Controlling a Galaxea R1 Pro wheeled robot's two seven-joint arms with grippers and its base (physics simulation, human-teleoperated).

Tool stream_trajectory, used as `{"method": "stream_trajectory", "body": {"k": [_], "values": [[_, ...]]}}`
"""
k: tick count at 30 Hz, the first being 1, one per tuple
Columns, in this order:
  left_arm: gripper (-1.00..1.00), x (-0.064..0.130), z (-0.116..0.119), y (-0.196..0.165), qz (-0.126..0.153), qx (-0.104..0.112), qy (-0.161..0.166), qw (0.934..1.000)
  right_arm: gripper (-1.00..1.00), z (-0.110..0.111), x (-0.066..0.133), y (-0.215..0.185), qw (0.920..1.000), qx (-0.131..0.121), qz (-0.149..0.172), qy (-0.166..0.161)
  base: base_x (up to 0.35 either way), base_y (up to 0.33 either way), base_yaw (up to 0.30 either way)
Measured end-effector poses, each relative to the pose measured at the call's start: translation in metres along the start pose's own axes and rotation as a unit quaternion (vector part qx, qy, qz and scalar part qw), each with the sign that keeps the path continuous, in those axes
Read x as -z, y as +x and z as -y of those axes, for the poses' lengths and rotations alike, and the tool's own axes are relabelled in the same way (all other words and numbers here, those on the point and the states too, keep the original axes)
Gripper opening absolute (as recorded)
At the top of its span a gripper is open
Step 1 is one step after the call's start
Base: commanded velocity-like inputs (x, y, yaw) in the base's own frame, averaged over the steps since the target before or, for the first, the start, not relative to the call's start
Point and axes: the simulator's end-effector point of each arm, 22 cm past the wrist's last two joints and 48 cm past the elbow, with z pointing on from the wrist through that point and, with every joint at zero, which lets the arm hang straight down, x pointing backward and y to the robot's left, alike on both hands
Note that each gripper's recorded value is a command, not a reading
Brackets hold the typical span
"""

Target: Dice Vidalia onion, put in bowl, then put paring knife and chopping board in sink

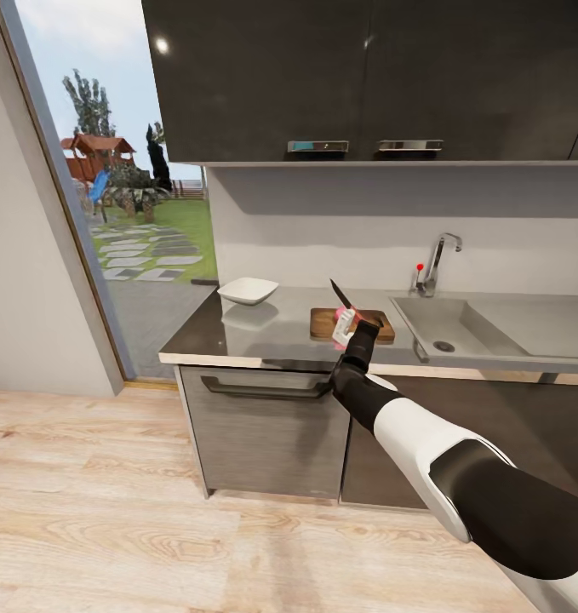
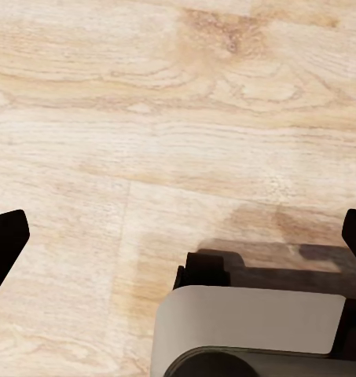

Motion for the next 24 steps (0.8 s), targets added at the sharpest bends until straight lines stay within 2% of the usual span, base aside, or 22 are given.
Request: {"method": "stream_trajectory", "body": {"k": [24], "values": [[1.0,0.0,-0.0001,0.0001,0.0,0.0,0.0,1.0,-1.0,-0.0057,0.0001,0.0044,1.0,0.006,-0.005,-0.006,0.0,0.0,0.0]]}}
